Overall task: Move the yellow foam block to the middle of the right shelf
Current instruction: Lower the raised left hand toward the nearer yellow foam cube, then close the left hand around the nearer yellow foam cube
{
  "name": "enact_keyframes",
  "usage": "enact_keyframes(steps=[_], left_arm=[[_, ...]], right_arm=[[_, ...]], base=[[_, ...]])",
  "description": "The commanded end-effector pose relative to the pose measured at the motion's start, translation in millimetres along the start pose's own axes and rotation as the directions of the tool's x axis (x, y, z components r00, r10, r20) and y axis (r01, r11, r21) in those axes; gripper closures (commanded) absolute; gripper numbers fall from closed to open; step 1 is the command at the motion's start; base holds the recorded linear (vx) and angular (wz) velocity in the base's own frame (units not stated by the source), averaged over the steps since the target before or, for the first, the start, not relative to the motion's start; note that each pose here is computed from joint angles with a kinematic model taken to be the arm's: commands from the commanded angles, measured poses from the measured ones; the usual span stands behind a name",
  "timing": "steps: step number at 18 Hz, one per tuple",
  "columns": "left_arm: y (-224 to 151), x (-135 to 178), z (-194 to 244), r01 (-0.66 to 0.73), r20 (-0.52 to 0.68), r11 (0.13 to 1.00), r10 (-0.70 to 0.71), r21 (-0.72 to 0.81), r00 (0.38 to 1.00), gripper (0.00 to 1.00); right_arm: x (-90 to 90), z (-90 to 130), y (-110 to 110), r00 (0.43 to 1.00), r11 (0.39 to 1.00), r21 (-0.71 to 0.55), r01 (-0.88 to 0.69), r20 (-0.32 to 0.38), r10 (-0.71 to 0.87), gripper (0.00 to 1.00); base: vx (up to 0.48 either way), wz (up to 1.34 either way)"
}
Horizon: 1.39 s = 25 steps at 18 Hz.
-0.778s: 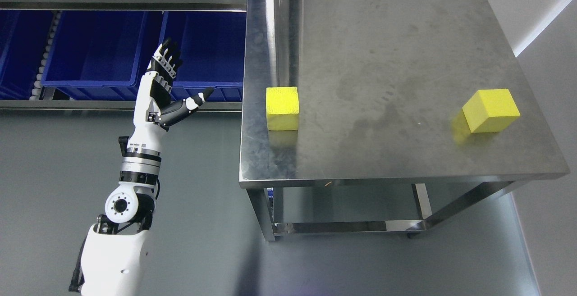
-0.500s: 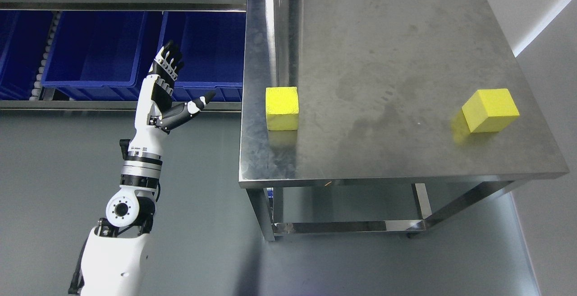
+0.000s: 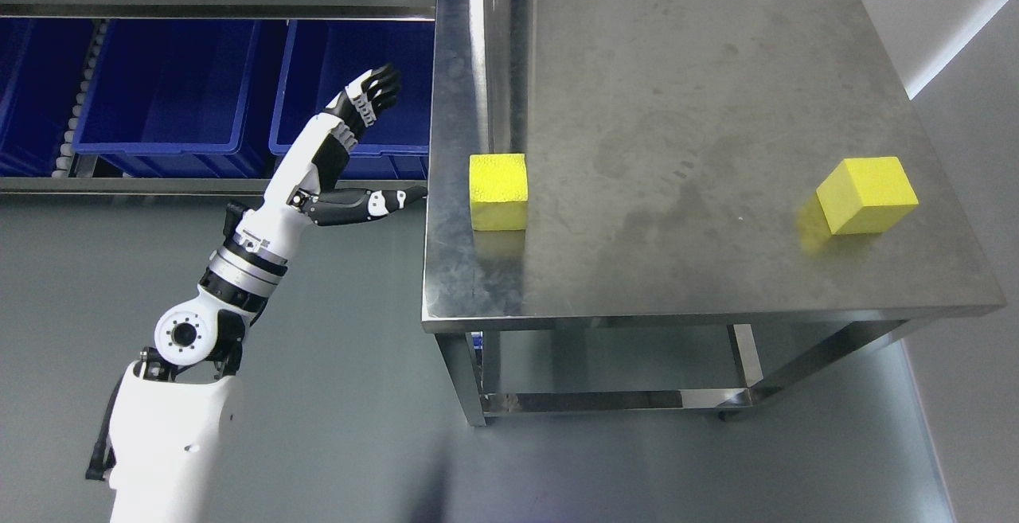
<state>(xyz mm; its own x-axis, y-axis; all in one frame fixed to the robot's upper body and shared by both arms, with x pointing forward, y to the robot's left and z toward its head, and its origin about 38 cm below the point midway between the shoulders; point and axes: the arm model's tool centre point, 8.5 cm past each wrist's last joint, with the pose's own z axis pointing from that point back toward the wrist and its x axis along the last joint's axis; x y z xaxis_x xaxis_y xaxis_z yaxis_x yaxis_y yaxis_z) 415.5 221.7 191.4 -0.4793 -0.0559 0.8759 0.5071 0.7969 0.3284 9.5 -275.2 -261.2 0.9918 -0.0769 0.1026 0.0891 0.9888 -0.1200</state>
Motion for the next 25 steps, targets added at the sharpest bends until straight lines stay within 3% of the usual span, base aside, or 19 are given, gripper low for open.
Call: enact_keyframes(steps=[1, 10, 25], left_arm=[[7, 15, -36, 0.025, -0.061, 0.983, -0.037, -0.179, 0.997, 0.01], [-51, -5, -72, -0.002, -0.122, 0.925, -0.047, -0.380, 0.991, 0.01], [-56, -31, -58, 0.041, -0.209, 0.899, -0.146, -0.436, 0.967, 0.01]], right_arm=[[6.0, -1, -11, 1.000, 1.000, -0.017, -0.004, 0.017, 0.005, 0.00], [6.0, -1, -11, 1.000, 1.000, -0.017, -0.004, 0.017, 0.005, 0.00], [6.0, -1, -11, 1.000, 1.000, -0.017, -0.004, 0.017, 0.005, 0.00]], base=[[0.000, 0.00], [0.000, 0.00], [0.000, 0.00]])
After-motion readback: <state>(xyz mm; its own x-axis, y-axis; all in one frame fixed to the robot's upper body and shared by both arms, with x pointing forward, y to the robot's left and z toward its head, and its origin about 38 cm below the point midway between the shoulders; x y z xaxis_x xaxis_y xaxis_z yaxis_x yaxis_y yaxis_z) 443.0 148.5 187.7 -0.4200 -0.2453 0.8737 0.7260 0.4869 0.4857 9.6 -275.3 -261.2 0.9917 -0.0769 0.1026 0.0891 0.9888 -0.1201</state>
